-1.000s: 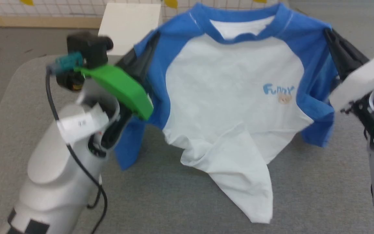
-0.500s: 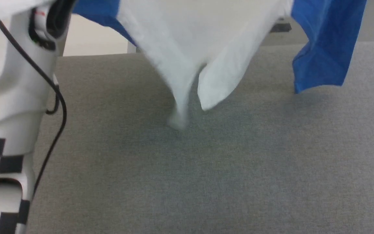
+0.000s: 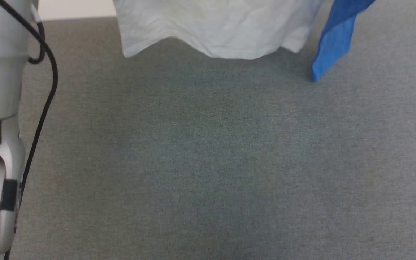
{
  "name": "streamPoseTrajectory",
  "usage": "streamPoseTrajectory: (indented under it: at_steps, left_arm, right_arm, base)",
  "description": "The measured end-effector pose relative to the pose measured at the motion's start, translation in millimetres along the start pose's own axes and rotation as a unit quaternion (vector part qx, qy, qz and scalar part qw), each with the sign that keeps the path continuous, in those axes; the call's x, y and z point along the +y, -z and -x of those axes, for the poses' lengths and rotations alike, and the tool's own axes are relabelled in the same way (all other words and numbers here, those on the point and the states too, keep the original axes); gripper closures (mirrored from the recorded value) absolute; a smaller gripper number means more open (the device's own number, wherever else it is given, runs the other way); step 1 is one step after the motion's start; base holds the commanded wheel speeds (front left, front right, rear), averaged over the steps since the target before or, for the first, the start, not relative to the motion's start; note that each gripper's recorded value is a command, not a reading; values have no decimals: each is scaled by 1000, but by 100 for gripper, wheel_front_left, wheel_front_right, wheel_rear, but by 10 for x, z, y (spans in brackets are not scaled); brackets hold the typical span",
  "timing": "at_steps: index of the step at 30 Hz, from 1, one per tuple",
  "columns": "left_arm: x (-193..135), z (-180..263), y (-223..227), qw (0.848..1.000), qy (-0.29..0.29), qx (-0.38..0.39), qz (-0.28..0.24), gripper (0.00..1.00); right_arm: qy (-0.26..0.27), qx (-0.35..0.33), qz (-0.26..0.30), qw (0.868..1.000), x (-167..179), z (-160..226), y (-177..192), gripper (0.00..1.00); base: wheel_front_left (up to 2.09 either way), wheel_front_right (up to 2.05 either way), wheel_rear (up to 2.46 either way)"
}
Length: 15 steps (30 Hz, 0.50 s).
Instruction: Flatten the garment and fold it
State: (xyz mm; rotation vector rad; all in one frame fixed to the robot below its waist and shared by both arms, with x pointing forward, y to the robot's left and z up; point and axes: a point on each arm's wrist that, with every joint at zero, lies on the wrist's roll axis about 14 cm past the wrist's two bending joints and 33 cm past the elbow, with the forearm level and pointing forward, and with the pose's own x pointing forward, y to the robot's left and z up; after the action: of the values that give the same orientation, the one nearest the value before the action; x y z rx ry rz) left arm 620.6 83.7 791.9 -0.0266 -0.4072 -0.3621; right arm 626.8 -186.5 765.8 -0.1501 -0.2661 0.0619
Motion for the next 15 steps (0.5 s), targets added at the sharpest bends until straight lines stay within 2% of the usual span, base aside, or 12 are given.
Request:
streamPoseTrajectory:
  at_steps: [7, 15]
  left_arm:
    - [264, -241, 197, 997, -36, -63, 6, 100]
    - [439, -354, 512, 990, -53, -130, 6, 100]
  right_arm:
    - [7, -49, 74, 996, 22, -387, 38, 100]
    - [-1, -63, 126, 990, 71, -681, 534, 100]
  base:
    - [0, 0, 0]
    - [0, 0, 0]
